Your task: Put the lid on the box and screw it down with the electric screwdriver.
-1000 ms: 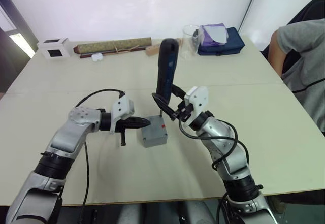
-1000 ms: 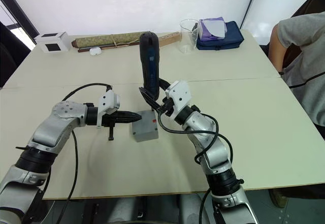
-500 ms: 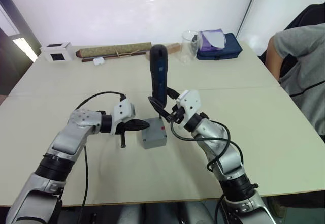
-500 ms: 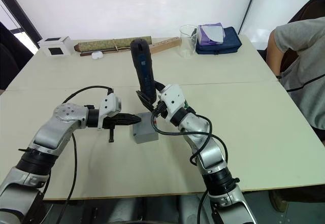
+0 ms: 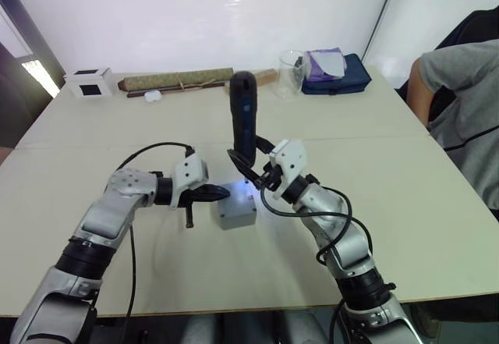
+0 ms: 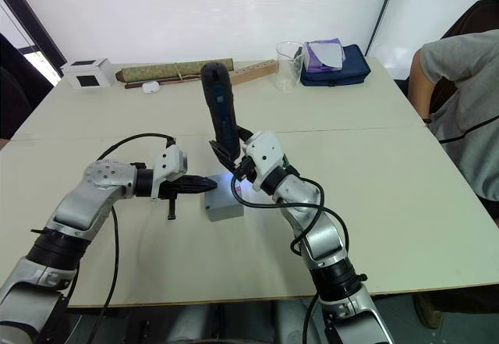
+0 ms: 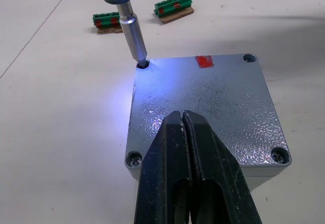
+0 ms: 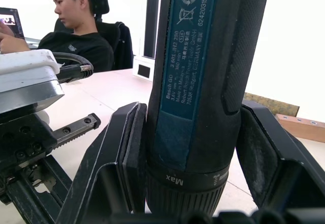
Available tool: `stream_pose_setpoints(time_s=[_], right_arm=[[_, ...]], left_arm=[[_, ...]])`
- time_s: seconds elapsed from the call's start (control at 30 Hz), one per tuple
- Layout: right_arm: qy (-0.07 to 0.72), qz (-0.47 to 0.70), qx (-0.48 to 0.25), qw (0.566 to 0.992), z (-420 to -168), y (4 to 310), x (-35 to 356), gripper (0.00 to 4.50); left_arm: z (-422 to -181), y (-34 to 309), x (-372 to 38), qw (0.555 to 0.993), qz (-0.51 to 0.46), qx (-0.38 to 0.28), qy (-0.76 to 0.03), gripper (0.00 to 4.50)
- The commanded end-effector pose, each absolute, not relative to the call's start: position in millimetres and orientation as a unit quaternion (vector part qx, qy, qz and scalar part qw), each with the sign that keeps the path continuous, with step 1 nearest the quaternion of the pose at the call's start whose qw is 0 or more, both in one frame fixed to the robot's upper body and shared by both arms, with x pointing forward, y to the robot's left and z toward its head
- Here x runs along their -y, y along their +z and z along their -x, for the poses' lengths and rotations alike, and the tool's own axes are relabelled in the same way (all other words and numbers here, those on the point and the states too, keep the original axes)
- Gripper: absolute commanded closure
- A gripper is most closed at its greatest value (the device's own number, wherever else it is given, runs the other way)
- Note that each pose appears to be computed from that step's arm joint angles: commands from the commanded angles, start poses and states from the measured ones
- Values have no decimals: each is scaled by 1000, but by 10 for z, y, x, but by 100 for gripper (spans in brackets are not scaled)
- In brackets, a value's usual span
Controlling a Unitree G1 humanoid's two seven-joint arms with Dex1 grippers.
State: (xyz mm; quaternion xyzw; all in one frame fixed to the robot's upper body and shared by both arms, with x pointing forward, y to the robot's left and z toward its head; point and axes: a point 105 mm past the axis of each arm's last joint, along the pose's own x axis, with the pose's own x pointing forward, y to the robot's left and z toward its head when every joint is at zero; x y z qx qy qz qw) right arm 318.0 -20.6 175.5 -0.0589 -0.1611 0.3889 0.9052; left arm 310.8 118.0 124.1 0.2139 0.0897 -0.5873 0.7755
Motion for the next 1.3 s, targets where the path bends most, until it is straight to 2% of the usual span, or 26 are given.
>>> stream_pose_setpoints(time_s=[0.03, 0.13, 0.33, 0.5, 0.57, 0.63, 0.73, 0.83, 1.07, 1.3], right_arm=[[371, 45, 110, 921, -3278, 1574, 284, 236], [365, 29, 137, 920, -3273, 1805, 305, 236], [349, -41, 201, 915, -3181, 2550, 431, 236], [308, -70, 165, 934, -3239, 2801, 739, 236], [278, -47, 125, 951, -3309, 2779, 924, 236], [241, -10, 45, 969, -3408, 2658, 1168, 236], [220, 13, -58, 974, -3431, 2541, 1439, 236], [192, 27, -115, 974, -3427, 2522, 1665, 236], [161, 83, -305, 935, -3369, 1996, 2031, 236], [117, 47, -394, 911, -3390, 1616, 2261, 236]], left_arm=[[-3080, 1150, -1183, 772, -203, -113, -592, 450], [-3077, 1185, -1161, 770, -203, -108, -595, 450], [-3069, 1215, -1136, 769, -198, -102, -599, 450], [-3063, 1432, -1058, 769, -182, -69, -609, 450], [-3068, 1532, -1033, 769, -176, -54, -612, 450], [-3060, 1633, -1018, 765, -183, -39, -616, 450], [-3034, 1788, -990, 761, -184, -14, -622, 450], [-3002, 1931, -973, 756, -185, 8, -628, 450], [-2896, 2126, -952, 749, -186, 37, -635, 450], [-2833, 2194, -919, 750, -183, 42, -635, 450]])
